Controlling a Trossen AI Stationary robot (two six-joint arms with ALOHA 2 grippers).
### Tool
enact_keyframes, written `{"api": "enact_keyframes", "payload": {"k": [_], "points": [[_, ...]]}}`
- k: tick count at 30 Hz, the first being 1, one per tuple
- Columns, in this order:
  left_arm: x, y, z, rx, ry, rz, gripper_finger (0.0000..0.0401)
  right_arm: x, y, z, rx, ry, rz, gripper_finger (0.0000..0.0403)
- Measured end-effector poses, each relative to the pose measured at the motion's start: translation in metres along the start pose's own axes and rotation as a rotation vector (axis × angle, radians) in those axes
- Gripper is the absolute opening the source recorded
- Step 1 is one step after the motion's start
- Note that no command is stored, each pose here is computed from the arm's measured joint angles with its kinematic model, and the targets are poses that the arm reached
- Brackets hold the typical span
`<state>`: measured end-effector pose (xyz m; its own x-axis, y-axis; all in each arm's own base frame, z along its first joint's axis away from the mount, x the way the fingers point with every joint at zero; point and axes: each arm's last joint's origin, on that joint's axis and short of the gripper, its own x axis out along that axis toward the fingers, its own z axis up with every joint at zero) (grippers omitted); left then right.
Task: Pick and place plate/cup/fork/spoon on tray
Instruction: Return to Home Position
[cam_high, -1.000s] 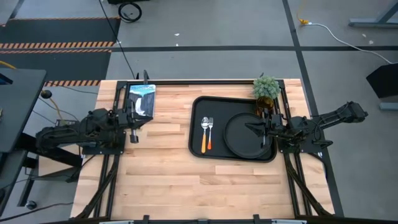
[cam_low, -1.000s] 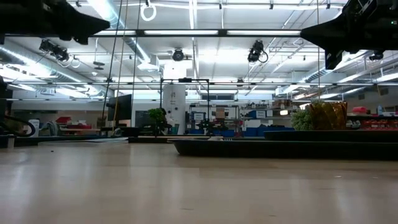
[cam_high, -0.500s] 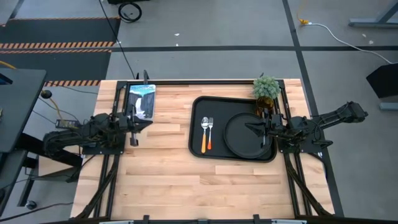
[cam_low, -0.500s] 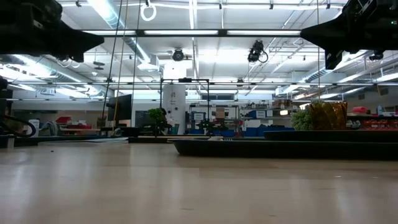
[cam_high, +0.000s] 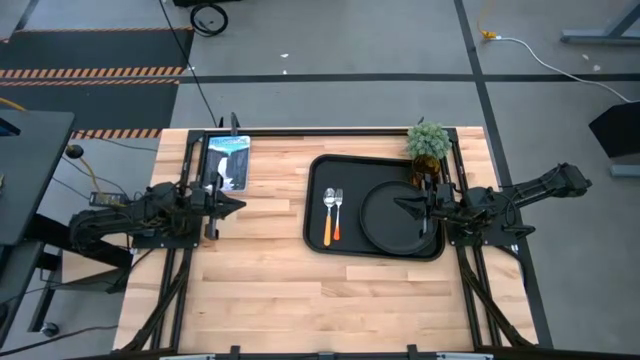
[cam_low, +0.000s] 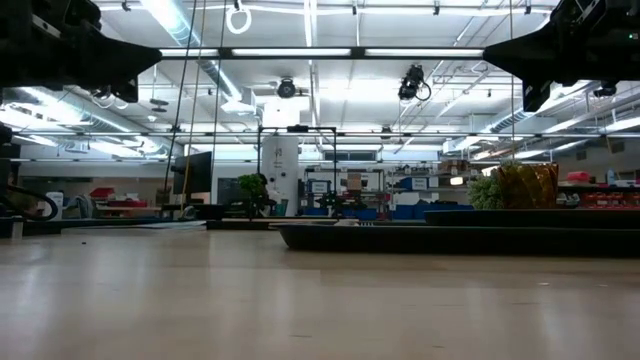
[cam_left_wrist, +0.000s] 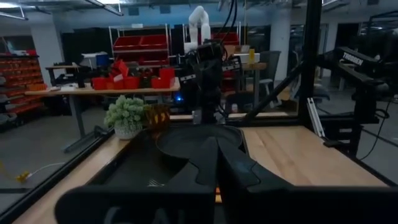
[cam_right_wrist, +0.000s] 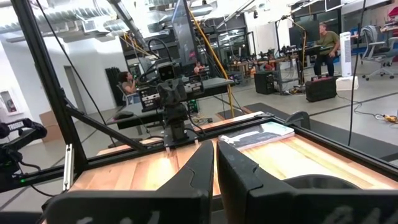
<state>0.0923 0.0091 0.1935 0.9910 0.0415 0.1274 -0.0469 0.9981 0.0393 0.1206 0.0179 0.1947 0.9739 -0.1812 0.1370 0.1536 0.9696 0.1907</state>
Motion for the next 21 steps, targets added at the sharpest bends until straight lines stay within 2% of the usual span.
{"api": "enact_keyframes", "payload": {"k": [21], "points": [[0.0, 0.0, -0.0002, 0.002, 0.002, 0.001, 0.002, 0.0, 0.0, 0.0, 0.0, 0.0, 0.0, 0.0027]]}}
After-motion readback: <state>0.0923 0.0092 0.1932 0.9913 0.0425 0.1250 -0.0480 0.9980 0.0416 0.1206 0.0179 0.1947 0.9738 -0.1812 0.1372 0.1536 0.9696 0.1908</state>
